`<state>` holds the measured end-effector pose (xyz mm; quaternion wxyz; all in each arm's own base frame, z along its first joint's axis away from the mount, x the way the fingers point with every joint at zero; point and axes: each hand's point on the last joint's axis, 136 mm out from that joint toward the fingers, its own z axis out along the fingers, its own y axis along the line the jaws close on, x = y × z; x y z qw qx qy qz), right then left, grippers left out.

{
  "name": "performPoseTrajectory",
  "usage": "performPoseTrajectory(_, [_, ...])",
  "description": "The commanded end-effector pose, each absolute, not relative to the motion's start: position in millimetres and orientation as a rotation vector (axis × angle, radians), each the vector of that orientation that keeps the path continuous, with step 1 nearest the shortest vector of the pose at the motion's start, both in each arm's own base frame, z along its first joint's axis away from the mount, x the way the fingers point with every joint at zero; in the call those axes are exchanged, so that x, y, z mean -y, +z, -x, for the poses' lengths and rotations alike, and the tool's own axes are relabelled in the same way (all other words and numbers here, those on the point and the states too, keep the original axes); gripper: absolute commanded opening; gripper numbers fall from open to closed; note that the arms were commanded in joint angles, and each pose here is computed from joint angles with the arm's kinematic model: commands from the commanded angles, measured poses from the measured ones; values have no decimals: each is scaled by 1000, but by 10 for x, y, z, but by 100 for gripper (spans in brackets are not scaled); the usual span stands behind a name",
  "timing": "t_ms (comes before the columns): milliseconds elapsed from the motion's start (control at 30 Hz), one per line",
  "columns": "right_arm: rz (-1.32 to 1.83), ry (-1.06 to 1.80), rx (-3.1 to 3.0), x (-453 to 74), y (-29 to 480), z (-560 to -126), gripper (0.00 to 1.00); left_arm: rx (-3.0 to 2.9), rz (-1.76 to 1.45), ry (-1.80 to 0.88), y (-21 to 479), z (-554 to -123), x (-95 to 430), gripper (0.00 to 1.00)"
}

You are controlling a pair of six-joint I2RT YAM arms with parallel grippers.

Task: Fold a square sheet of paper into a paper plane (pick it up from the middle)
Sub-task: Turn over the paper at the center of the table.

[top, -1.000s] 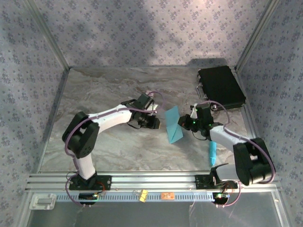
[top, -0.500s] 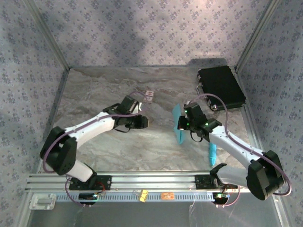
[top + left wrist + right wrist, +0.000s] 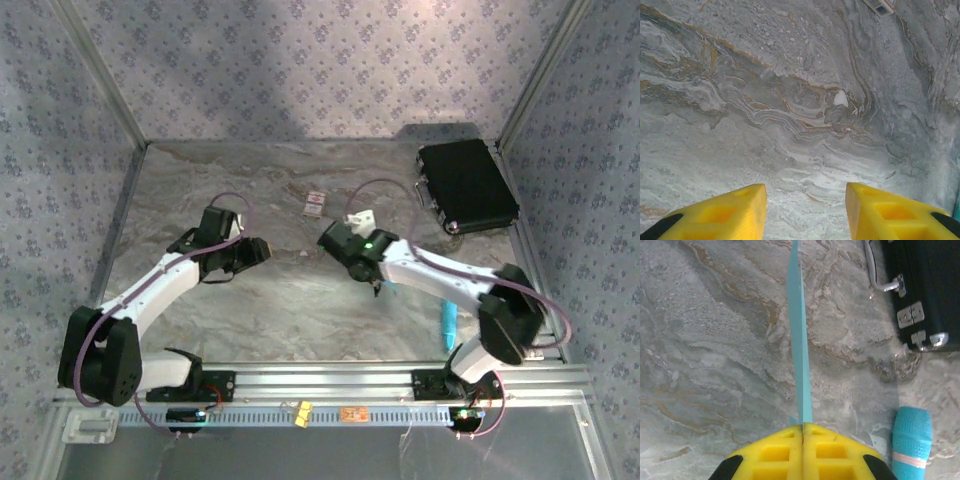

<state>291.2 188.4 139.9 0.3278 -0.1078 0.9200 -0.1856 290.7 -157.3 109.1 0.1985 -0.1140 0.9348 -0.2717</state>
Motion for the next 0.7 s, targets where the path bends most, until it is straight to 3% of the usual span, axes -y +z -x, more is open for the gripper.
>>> performPoseTrajectory(0, [367, -632, -2399, -1975, 1318, -2865, 1, -2564, 433, -734, 1126, -3024, 1420, 46])
performPoseTrajectory(467, [490, -115, -2595, -3153, 744, -2820, 9, -2585, 579, -663, 986, -3166, 1184, 46])
performPoseTrajectory(567, [449, 78, -2660, -3321, 686, -2830, 14, -2589, 571, -669, 989, -3204, 1205, 46])
performPoseTrajectory(667, [368, 252, -2669, -3361, 839, -2873, 30, -2593, 530, -727, 1015, -3237, 1294, 46])
